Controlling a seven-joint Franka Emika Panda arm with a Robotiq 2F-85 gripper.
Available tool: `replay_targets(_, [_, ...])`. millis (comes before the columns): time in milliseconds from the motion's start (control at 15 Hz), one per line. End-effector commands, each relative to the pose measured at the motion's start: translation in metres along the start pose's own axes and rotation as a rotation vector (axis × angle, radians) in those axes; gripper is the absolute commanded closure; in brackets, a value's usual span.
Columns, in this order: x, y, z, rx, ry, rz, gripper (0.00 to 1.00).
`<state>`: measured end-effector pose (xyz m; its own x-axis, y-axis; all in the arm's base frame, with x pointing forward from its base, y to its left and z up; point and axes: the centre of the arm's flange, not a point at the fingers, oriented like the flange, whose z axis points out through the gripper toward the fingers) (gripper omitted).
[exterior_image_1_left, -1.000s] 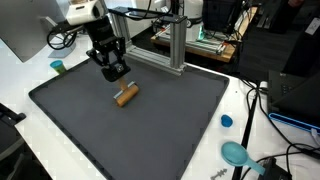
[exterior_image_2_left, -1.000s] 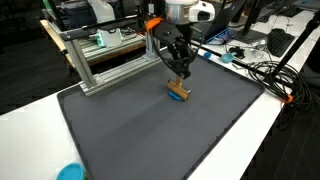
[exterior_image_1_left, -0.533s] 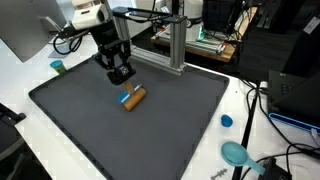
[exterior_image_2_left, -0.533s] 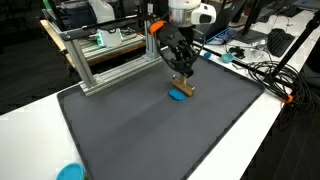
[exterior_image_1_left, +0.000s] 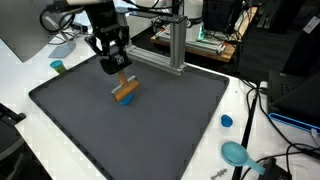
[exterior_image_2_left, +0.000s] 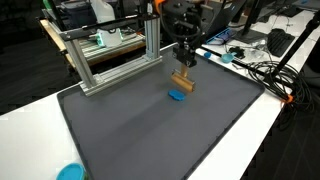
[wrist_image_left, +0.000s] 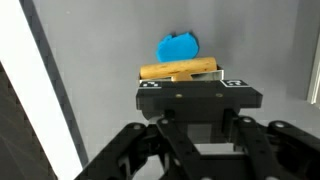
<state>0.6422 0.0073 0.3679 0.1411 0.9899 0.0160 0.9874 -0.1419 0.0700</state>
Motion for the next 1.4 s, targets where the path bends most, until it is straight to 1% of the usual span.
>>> replay_targets(0, [0.021,-0.006,-0.048,-0.063,-0.104,-0.021,0.78])
replay_targets(200, [0.043,-0.013,-0.04,-0.05,-0.166,-0.051,0.78])
replay_targets(333, [0.055,-0.016,-0.026,-0.023,-0.209,-0.07,0.78])
replay_targets(467, [0.064,-0.016,-0.013,-0.014,-0.227,-0.072,0.78])
replay_targets(600, [0.071,-0.012,0.001,-0.009,-0.224,-0.056,0.78])
replay_targets(867, [0.073,-0.006,0.025,-0.007,-0.231,-0.011,0.78])
replay_targets(1133, [0.069,0.006,0.034,-0.044,-0.272,0.017,0.78])
replay_targets(1200, [0.069,0.008,0.036,-0.044,-0.281,0.014,0.78])
replay_targets(1267, [0.067,-0.004,0.04,-0.011,-0.247,0.006,0.78])
replay_targets(1333, [0.066,-0.003,0.042,-0.01,-0.248,0.007,0.53])
